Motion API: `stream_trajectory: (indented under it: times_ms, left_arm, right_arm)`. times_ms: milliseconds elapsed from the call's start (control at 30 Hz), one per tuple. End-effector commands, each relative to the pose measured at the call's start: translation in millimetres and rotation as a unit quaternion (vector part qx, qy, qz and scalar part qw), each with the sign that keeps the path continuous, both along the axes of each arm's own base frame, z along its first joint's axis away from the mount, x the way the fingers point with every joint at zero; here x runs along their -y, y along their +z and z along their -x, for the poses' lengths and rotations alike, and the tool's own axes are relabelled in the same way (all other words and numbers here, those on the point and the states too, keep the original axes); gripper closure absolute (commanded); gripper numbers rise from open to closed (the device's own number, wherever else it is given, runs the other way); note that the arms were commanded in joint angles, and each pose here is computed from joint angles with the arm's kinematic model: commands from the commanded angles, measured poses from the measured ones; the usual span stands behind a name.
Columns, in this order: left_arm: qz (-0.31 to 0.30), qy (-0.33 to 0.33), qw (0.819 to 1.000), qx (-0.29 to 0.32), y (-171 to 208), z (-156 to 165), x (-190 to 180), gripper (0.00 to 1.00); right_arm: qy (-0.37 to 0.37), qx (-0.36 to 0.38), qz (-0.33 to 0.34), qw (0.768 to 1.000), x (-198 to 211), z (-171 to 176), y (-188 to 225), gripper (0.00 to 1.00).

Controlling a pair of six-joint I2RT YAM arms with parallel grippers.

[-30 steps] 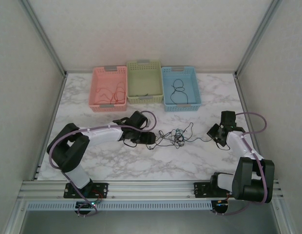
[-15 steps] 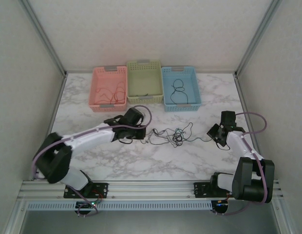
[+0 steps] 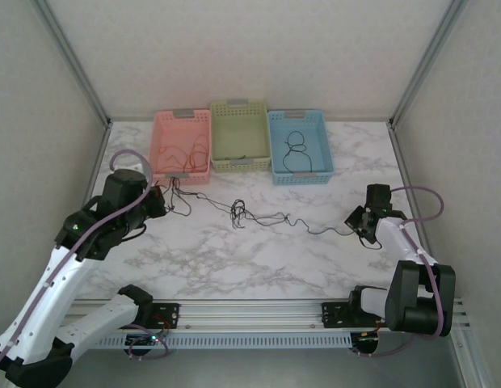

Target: Untangle the cables

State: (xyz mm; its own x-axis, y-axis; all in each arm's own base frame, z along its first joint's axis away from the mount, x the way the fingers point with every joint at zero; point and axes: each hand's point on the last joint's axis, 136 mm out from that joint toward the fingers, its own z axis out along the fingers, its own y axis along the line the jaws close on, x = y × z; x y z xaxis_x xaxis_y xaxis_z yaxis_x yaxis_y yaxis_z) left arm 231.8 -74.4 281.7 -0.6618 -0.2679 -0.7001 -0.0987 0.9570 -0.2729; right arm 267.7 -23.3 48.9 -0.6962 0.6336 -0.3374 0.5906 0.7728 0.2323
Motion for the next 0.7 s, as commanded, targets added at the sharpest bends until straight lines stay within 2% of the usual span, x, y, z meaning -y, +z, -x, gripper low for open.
stream_trajectory:
  times_ms: [0, 400, 500, 567, 667]
  left_arm:
    - [-0.055, 0.021, 0.998, -0.038, -12, 15, -24, 1.0]
    - [-0.141, 0.085, 0.986, -0.036, -8, 28, -71, 1.0]
    - [-0.143, 0.091, 0.985, -0.032, -9, 31, -76, 1.0]
    - [-0.122, 0.074, 0.989, -0.032, -13, 31, -67, 1.0]
    - [-0.08, 0.035, 0.995, -0.046, -29, 27, -45, 1.0]
  right_arm:
    - [-0.004, -0.014, 0.015, 1.0, 5, 6, -2, 1.0]
    - [-0.028, -0.018, 0.062, 0.998, 23, 12, 7, 1.0]
    - [-0.031, -0.007, 0.066, 0.997, 24, 11, 12, 1.0]
    - [-0.018, 0.017, 0.044, 0.999, 16, 6, 18, 1.0]
    - [0.036, 0.087, -0.045, 0.994, -21, -11, 35, 1.0]
